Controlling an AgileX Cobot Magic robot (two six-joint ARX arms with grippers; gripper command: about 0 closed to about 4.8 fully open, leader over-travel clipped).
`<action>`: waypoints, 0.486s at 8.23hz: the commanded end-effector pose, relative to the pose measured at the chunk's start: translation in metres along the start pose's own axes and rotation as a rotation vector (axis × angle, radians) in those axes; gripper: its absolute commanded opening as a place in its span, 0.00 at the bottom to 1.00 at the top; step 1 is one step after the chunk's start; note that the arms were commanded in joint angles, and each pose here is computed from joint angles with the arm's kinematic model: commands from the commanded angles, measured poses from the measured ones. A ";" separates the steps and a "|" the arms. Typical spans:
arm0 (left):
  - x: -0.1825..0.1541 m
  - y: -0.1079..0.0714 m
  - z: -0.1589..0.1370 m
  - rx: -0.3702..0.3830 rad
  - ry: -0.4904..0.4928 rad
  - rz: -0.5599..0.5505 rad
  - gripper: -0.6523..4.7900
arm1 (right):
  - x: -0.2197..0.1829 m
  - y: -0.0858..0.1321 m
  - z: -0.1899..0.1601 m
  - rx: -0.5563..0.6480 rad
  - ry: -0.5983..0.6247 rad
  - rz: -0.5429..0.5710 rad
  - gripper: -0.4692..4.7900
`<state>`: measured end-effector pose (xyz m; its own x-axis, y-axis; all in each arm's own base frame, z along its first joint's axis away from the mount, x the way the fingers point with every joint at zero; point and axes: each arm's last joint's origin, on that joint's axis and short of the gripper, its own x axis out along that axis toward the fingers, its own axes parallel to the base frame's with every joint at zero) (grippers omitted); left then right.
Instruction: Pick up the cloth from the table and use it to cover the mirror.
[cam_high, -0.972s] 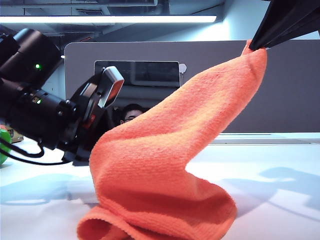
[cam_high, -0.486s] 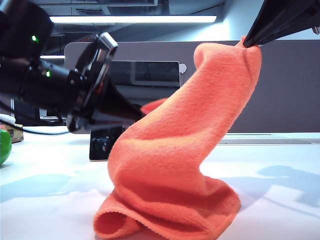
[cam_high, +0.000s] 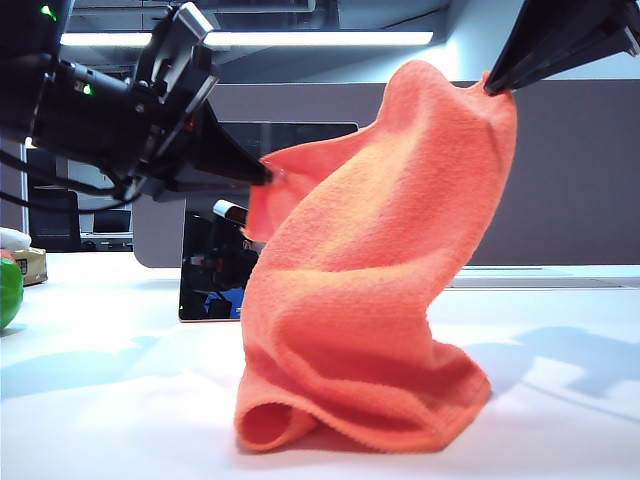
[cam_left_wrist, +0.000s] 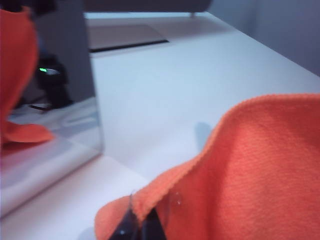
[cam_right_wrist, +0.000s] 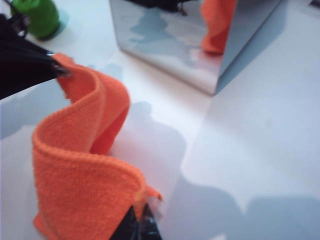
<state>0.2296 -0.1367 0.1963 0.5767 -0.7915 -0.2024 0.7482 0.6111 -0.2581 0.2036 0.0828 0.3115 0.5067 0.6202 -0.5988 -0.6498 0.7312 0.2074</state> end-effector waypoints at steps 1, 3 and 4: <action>-0.023 -0.004 0.020 0.149 -0.054 0.327 0.11 | 0.001 -0.004 0.021 -0.011 -0.185 -0.074 0.08; -0.031 -0.008 0.053 0.299 -0.076 0.446 0.11 | 0.016 -0.011 0.024 0.003 -0.188 -0.057 0.08; -0.036 0.000 0.082 0.325 -0.088 0.487 0.11 | 0.029 -0.012 0.029 -0.008 -0.210 -0.013 0.08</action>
<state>0.2334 -0.1112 0.2751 0.8862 -0.4389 -0.1484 0.4573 0.8800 0.1282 0.2399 0.0972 0.3099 0.6146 0.6348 -0.4683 -0.6264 0.7535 0.1994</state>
